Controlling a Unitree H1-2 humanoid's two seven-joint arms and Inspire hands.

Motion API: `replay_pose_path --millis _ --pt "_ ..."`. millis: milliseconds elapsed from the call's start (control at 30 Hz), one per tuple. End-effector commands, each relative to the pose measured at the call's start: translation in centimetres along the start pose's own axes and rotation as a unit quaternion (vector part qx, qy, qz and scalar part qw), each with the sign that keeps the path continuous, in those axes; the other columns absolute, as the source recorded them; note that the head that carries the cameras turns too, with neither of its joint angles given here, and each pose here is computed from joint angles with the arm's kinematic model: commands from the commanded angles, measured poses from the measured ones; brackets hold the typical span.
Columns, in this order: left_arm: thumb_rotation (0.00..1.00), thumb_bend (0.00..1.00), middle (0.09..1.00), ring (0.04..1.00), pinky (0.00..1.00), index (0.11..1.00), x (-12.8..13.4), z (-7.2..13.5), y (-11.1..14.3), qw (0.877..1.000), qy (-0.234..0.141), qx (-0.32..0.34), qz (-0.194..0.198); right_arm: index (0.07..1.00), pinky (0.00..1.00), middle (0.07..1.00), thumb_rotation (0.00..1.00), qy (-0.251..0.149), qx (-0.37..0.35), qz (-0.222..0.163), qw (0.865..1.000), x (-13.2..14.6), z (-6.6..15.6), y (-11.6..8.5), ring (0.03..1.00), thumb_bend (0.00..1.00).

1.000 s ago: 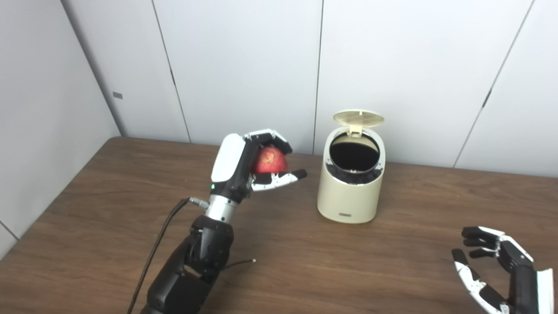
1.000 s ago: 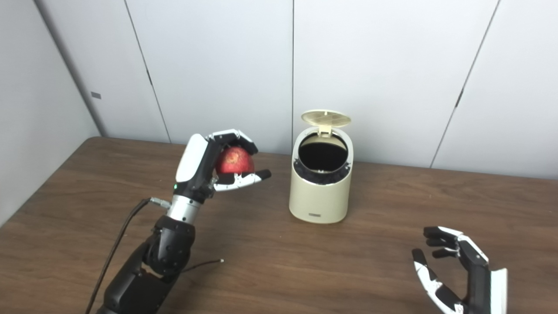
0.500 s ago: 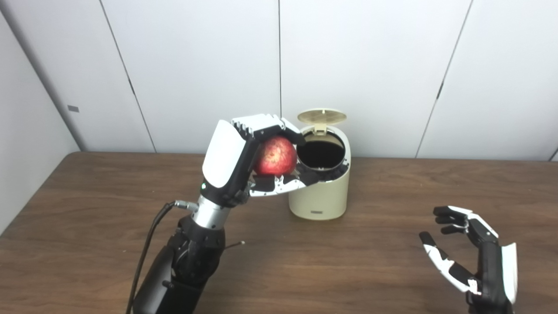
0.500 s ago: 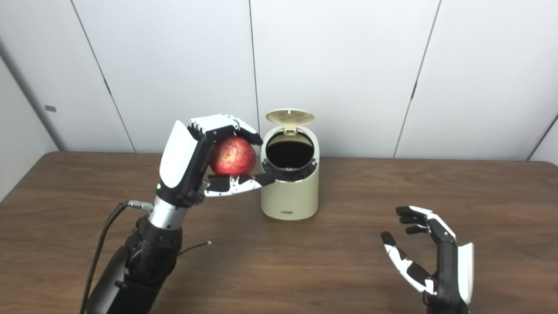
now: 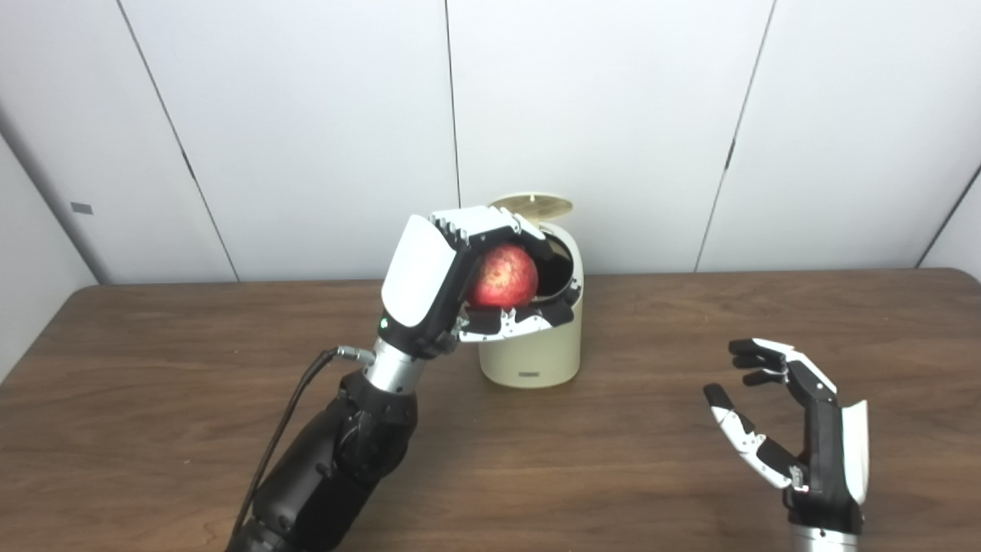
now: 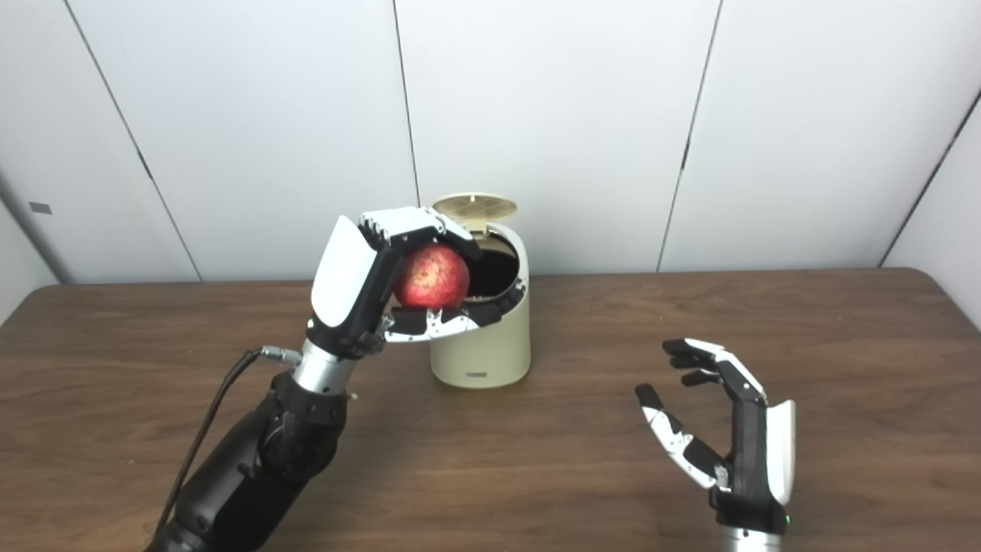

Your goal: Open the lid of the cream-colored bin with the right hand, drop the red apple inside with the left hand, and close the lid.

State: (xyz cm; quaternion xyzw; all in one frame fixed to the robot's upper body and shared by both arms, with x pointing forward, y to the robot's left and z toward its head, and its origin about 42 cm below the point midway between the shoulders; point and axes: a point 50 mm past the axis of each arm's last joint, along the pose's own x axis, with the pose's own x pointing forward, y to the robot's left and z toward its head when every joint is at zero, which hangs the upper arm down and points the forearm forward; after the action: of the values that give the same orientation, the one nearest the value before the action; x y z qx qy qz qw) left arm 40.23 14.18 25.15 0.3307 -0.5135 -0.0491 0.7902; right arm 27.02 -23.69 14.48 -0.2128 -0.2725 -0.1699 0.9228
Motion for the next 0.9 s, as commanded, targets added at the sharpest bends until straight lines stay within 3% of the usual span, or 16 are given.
replay_pose_path --millis 0,433,700,867 --pt "0.00 0.47 0.491 0.389 0.30 0.538 3.0 0.2 0.8 0.999 -0.040 0.003 0.032 0.627 0.50 0.636 0.29 0.034 0.000 0.020 0.999 -2.7 -1.6 1.3 0.599 0.26" --pt "0.00 0.47 0.480 0.403 0.33 0.534 6.1 -0.9 -2.1 0.999 -0.041 0.001 0.028 0.626 0.50 0.635 0.26 0.034 0.001 0.018 0.999 -2.9 -1.6 1.4 0.601 0.26" --pt "0.00 0.47 0.480 0.405 0.33 0.529 6.9 -2.0 -4.2 1.000 -0.002 -0.013 0.003 0.625 0.51 0.635 0.22 0.034 0.008 0.016 0.999 -3.0 -1.3 1.7 0.604 0.25" --pt "0.00 0.47 0.481 0.409 0.34 0.527 6.5 -2.9 -5.0 1.000 0.015 -0.007 -0.009 0.629 0.51 0.638 0.26 0.033 0.006 0.015 0.999 -3.1 -1.2 1.8 0.606 0.26"
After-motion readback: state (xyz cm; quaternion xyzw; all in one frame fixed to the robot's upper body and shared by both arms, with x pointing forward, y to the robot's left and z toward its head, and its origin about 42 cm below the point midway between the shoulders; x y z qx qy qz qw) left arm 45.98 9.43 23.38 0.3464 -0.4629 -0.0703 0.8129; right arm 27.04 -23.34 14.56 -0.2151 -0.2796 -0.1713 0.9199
